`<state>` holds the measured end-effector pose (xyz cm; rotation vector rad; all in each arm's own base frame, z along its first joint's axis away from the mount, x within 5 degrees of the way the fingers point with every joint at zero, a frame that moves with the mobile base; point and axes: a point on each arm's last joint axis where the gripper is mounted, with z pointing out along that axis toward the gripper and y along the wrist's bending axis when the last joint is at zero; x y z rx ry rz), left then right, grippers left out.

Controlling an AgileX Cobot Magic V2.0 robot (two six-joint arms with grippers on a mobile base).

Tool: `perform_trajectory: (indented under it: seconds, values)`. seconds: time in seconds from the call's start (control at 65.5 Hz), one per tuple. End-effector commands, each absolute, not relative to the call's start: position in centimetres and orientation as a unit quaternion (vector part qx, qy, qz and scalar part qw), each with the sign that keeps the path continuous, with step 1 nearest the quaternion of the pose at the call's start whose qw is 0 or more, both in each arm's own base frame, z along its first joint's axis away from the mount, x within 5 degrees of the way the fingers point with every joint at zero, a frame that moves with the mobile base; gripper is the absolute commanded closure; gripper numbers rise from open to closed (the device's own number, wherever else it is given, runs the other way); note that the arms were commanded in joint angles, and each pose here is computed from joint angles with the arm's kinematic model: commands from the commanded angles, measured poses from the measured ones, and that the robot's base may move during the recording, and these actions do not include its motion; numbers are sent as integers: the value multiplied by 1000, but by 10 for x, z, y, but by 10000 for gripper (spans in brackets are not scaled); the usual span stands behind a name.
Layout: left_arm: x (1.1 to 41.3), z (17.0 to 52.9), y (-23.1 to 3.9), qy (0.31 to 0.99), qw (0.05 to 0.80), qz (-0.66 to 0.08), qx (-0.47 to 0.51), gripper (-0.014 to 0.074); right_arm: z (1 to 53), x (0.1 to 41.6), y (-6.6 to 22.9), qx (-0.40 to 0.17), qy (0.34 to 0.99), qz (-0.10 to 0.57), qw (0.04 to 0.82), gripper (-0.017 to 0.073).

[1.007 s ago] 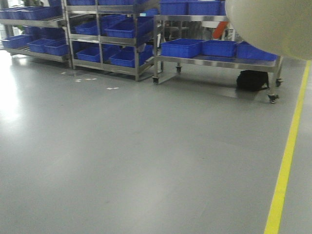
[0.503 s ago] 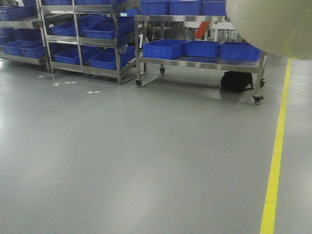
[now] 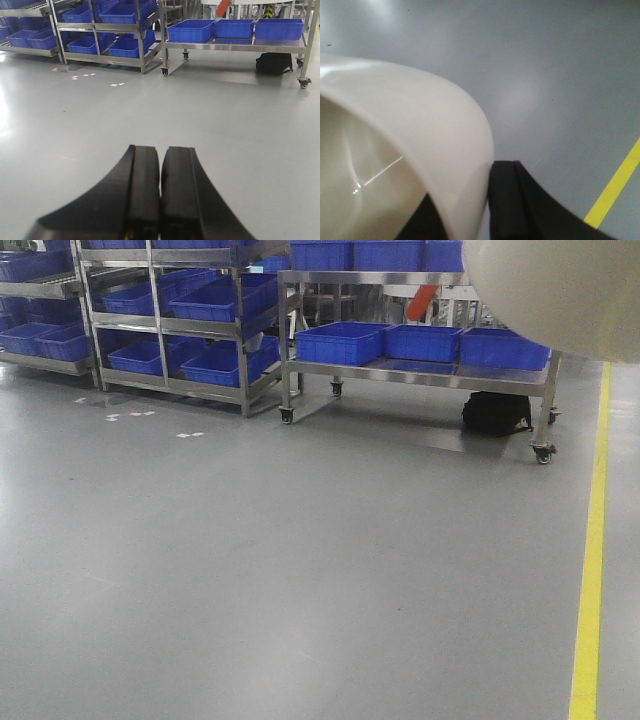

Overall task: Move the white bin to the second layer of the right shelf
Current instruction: 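Drive past the blue-bin racks carrying the white bin in the right gripper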

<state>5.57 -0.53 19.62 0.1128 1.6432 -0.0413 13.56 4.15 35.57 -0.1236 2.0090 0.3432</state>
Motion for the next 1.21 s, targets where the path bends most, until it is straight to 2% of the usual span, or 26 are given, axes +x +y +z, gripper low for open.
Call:
perform_trajectory:
  seconds: [0.0, 1.19]
  values:
    - [57, 192, -6, 714, 698, -21, 49, 509, 375, 137, 40, -43, 800, 151, 579, 503]
    - [57, 192, -6, 714, 698, -21, 49, 509, 375, 137, 40, -43, 800, 151, 579, 503]
